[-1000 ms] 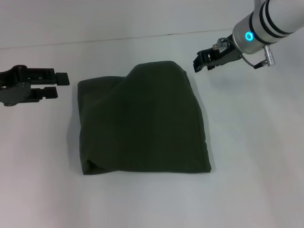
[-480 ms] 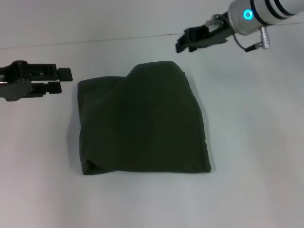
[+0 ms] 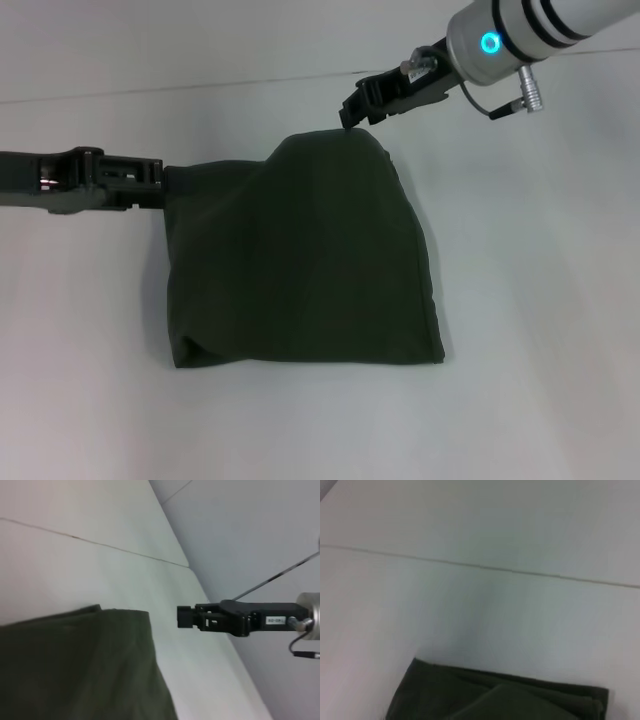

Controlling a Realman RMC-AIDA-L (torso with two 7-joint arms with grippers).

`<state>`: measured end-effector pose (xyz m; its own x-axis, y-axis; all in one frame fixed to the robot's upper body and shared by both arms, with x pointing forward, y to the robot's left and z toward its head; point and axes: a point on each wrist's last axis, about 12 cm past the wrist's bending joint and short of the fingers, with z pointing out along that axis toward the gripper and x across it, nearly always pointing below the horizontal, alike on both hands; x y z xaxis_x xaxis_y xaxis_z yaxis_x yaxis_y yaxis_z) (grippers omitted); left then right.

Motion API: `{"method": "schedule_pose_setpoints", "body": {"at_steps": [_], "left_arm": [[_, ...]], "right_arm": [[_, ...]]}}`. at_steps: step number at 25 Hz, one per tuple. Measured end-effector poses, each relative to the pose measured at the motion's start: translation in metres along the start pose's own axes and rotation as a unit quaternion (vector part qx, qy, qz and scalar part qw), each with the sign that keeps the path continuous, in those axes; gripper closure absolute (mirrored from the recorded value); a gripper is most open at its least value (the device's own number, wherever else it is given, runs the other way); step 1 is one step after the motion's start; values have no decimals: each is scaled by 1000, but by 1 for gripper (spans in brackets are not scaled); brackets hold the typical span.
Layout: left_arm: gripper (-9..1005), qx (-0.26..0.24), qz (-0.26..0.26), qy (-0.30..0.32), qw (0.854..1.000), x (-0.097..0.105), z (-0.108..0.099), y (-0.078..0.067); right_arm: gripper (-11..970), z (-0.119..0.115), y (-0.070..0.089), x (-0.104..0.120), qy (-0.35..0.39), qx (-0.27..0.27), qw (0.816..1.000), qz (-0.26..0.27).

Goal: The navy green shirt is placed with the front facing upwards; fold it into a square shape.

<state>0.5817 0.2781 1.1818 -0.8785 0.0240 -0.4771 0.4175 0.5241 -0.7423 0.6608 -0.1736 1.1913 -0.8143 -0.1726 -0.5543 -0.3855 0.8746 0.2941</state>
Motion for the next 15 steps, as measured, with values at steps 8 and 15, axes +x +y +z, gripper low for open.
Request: {"method": "schedule_pose_setpoints", "body": {"at_steps": [8,15], "left_arm": [[368,-36,20,-15,999,-8,1,6],[368,-81,28,-4,996,-12,21,10]], "right_arm": [[593,1,3,-2,-6,1,1000,-16],[592,-1,-1,-2,-9,8,1000,-21]]}}
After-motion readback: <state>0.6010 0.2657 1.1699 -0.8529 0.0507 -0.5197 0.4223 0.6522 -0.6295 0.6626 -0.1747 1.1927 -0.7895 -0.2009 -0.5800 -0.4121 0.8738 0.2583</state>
